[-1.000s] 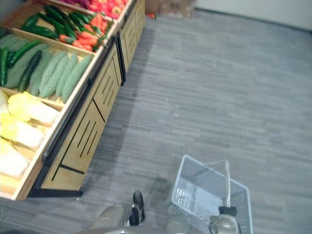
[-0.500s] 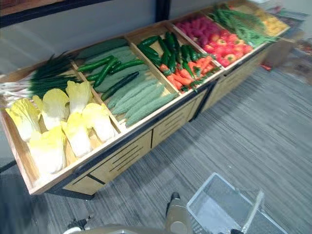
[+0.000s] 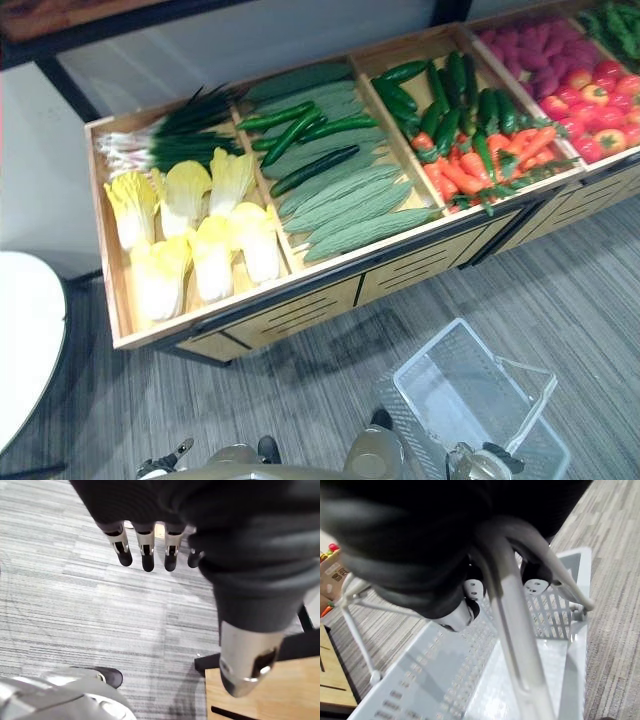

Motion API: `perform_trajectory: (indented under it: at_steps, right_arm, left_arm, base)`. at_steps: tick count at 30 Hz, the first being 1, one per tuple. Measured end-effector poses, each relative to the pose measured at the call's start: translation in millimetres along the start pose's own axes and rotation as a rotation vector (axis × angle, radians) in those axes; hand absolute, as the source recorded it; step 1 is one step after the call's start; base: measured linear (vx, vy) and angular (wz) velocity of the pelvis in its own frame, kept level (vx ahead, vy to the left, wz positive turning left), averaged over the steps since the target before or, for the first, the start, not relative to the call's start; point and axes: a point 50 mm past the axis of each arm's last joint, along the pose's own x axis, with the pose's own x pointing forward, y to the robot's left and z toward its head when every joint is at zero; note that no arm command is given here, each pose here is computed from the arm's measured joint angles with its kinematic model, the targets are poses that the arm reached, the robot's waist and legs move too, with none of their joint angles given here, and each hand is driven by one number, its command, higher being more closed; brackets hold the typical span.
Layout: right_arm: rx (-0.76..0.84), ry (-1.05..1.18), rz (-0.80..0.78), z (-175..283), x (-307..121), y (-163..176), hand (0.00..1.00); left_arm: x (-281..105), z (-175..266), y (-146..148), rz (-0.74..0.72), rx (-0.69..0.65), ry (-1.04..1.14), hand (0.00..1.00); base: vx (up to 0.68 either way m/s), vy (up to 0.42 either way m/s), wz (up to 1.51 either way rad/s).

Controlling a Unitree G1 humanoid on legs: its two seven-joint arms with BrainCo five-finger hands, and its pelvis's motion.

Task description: Pick vegetable in the basket

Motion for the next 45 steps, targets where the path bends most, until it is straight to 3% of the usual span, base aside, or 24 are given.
perform_trajectory:
  at_steps: [4,7,15,28,35,45]
  right_arm:
    - [0.02,0.023,-0.018,-2.4,0.6,-2.3,1.0]
    - [0.016,0.021,-0.052,-4.0,0.1,-4.4,1.0]
    - [-0.05,0.0,-0.025,-15.8,-6.8,2.0,1.0]
    - [-0.115,-0.055,0.041,-6.9,-12.8,21.9,1.0]
    - [-0.119,-0.115,0.05,19.5,-10.4,27.9,1.0]
    - [-0.125,-0.156,0.07,34.5,-12.7,36.6,1.0]
  left_arm:
    - [-8.9,24.8,-15.7,-0.023,-0.065,-0.119,0.0]
    - [-31.9,69.9,-34.9,-0.088,-0.129,-0.351,0.0]
    - [-87.8,147.8,-29.7,-0.058,-0.344,-0.762,0.0]
    - [-117.5,194.3,-33.0,0.0,-0.467,-0.912,0.0]
    - [-101.1,216.1,-14.5,0.146,-0.437,-0.908,0.0]
    - [-98.5,240.0,-4.3,0.211,-0.441,-0.931,0.0]
  base:
    - [-0.1,0.045,0.2]
    - [-0.08,-0.02,0.06]
    - [0.01,-0.034,-0.07]
    - [0.02,0.0,-0.07]
    - [-0.04,-0.024,-0.12]
    - [-0.03,0.006,-0.07]
